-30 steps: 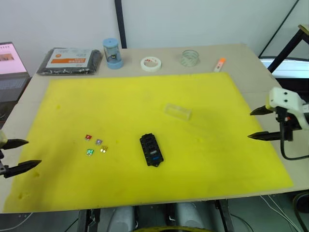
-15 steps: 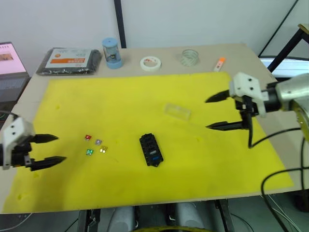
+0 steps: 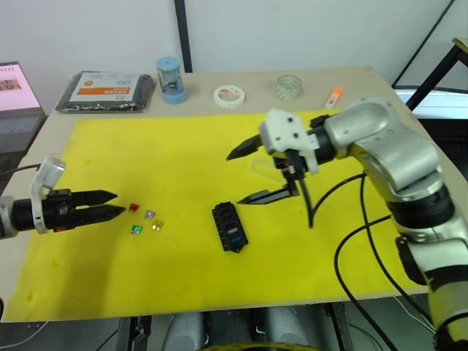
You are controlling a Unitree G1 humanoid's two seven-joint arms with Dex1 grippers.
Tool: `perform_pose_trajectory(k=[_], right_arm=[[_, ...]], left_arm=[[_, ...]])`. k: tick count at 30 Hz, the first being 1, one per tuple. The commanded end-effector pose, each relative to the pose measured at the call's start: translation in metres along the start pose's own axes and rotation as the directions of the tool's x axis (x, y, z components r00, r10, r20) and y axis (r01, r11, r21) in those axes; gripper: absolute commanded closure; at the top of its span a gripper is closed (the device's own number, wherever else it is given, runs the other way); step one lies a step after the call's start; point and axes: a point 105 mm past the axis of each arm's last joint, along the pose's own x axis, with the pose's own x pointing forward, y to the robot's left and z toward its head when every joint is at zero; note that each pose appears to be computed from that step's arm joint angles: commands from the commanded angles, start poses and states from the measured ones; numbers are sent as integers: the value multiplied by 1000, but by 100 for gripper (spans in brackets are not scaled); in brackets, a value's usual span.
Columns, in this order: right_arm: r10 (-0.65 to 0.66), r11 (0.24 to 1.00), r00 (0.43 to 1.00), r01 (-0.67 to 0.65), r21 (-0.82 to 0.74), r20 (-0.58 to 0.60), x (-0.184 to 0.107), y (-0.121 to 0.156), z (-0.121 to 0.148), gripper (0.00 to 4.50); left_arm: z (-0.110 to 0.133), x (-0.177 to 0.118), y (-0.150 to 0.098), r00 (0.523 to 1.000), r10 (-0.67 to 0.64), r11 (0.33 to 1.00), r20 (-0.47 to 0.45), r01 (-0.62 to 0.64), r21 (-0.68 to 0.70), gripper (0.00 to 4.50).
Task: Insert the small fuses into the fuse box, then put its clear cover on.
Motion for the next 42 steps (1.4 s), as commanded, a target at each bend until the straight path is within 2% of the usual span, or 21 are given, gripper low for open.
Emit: perform_pose_trajectory(k=[1,5,15,26,38,42], right_arm=[[19,997,1000,-19,-77,-4,5,-1,11,1],[24,993,999,-27,-115,-26,20,-6,11,1],[-49,991,996,39,-126,-76,38,-25,-4,1],[-35,993,996,25,-116,-80,39,-20,-9,1],[-43,993,995,33,-110,-86,38,-18,-10,1],[-47,993,994,36,-117,-97,38,-19,-12,1]], left_arm=[[4,-1,1,999,-33,996,39,37,-85,0],[-4,3,11,999,-26,984,37,33,-178,0],[-11,9,30,998,0,962,58,16,-274,0],[-40,23,29,998,-42,946,-51,24,-324,0],[-46,38,23,995,-91,933,-37,72,-353,0],[-49,39,25,996,-74,933,-42,54,-355,0]])
